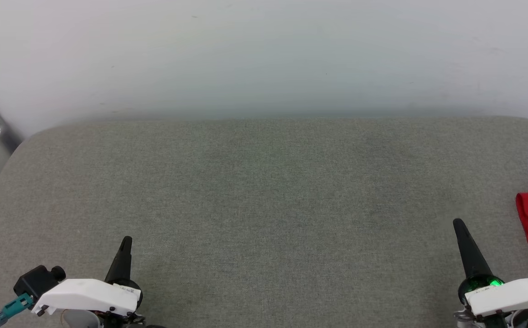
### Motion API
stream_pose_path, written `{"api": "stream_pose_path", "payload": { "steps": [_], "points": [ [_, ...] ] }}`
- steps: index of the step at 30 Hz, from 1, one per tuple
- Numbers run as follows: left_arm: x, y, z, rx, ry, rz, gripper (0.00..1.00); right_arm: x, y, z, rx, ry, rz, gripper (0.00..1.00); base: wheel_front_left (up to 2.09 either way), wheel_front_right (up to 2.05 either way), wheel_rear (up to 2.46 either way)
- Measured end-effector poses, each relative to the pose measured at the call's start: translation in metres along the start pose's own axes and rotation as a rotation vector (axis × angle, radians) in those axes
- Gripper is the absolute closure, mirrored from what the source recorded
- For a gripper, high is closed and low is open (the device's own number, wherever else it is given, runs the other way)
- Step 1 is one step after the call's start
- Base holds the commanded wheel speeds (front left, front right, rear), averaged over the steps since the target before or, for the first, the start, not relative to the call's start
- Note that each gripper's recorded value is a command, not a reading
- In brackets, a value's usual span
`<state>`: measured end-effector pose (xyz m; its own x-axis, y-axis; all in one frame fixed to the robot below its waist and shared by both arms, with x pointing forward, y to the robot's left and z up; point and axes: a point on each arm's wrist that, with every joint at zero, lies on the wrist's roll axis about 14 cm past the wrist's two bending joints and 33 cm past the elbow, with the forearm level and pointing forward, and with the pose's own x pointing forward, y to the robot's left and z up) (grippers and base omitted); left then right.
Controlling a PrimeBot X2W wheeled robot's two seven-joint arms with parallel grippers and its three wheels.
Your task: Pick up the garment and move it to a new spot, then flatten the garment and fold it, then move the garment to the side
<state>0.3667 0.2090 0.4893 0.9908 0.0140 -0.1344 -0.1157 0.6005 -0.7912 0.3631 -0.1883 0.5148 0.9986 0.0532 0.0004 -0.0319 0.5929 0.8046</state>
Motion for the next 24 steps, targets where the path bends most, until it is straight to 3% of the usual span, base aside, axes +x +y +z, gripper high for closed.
{"api": "stream_pose_path", "payload": {
  "steps": [24],
  "points": [
    [0.0084,-0.0077,-0.0011,-0.283,0.001,-0.039,1.00,0.0101,-0.0065,0.0008,0.274,-0.015,-0.013,1.00,0.00,0.00,0.00]
  ]
}}
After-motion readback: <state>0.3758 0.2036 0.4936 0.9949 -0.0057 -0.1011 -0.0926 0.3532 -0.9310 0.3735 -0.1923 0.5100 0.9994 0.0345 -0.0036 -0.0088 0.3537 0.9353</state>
